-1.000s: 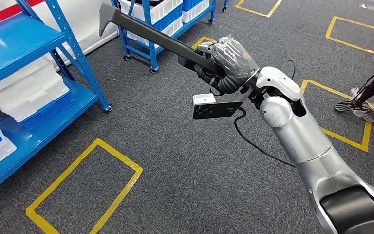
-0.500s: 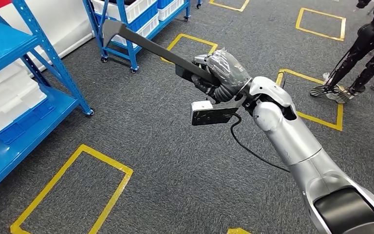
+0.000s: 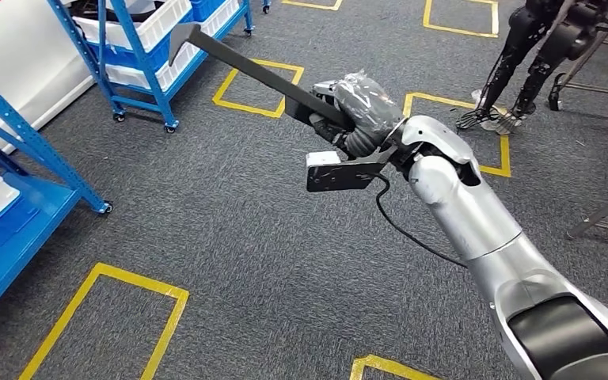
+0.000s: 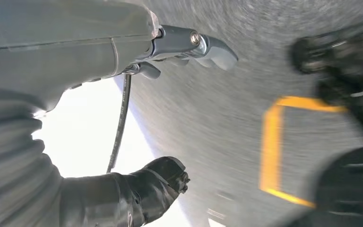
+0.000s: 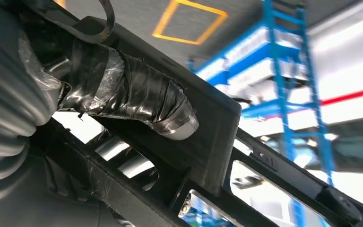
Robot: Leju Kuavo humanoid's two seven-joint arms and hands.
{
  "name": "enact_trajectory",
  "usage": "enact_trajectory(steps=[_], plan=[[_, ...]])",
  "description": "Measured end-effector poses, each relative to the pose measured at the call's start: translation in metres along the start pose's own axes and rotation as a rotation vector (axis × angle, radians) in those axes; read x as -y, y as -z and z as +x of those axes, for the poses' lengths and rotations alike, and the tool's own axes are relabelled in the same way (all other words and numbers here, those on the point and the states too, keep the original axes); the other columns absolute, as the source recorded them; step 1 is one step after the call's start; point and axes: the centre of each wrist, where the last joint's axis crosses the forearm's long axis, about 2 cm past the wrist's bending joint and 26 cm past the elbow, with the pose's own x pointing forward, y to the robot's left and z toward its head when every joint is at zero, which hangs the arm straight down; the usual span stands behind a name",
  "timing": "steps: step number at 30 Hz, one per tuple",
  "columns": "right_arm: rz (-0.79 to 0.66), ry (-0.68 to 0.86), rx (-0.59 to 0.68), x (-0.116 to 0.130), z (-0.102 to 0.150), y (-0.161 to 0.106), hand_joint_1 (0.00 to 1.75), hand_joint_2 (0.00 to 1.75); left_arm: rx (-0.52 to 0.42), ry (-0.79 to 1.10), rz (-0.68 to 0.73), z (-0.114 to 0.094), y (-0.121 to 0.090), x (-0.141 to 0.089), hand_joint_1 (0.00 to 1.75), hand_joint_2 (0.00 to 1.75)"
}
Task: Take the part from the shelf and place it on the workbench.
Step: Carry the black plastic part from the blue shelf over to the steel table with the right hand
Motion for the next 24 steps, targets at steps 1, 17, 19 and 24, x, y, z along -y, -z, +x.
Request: enact_trajectory(steps=[1, 17, 19, 24], plan=[[0.0, 0.004, 0.004, -0.003, 0.007, 0.008, 1.75, 1.75, -0.025, 0.045, -0.007, 0.001, -0.006, -0.008, 0.0, 1.75], [0.02, 0.021, -0.02, -0.007, 0.016, 0.022, 1.75, 1.75, -0.066, -0.041, 0.128, 0.007, -0.039, -0.041, 0.0, 1.75], [0.024, 0.008, -0.067, -0.002, -0.002, 0.001, 1.75, 1.75, -0.018, -0.221, 0.249, -0.001, -0.046, -0.03, 0.0, 1.75], [-0.001, -0.07, -0.213, 0.029, -0.061, -0.097, 1.75, 1.75, 0.179, -0.583, 0.534, 0.017, -0.062, 0.05, 0.0, 1.75]])
